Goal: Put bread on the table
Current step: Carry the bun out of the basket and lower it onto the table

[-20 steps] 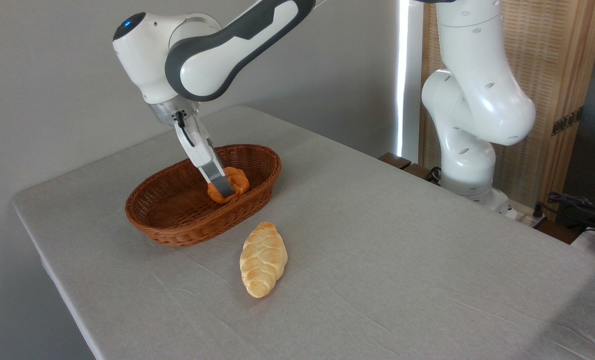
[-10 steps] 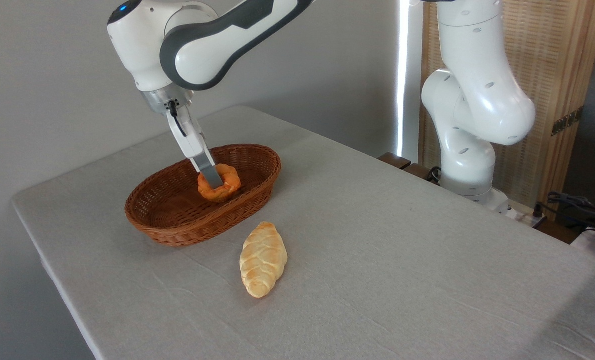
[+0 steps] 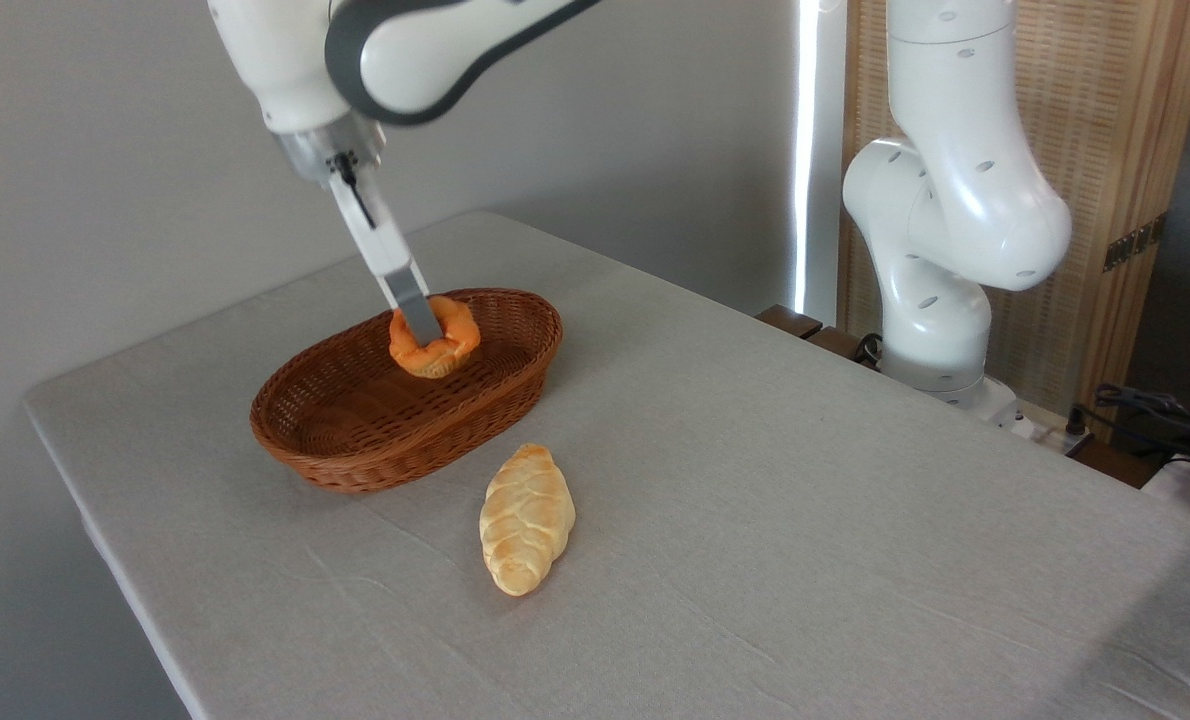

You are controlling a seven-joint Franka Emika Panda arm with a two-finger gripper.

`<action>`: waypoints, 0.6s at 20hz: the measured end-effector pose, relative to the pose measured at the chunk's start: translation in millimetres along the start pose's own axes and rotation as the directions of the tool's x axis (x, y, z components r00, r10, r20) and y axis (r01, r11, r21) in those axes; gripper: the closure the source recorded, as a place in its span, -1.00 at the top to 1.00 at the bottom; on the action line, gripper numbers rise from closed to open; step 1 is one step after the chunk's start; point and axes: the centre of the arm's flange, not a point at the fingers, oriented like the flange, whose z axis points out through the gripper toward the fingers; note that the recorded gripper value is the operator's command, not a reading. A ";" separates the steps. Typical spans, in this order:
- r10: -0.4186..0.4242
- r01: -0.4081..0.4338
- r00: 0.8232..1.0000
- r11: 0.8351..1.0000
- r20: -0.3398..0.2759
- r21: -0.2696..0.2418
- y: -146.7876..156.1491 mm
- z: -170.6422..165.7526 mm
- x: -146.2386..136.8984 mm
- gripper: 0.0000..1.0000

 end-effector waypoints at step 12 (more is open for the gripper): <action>-0.243 0.256 0.958 0.964 0.151 -0.068 -87.8 23.7 -140.9 1.00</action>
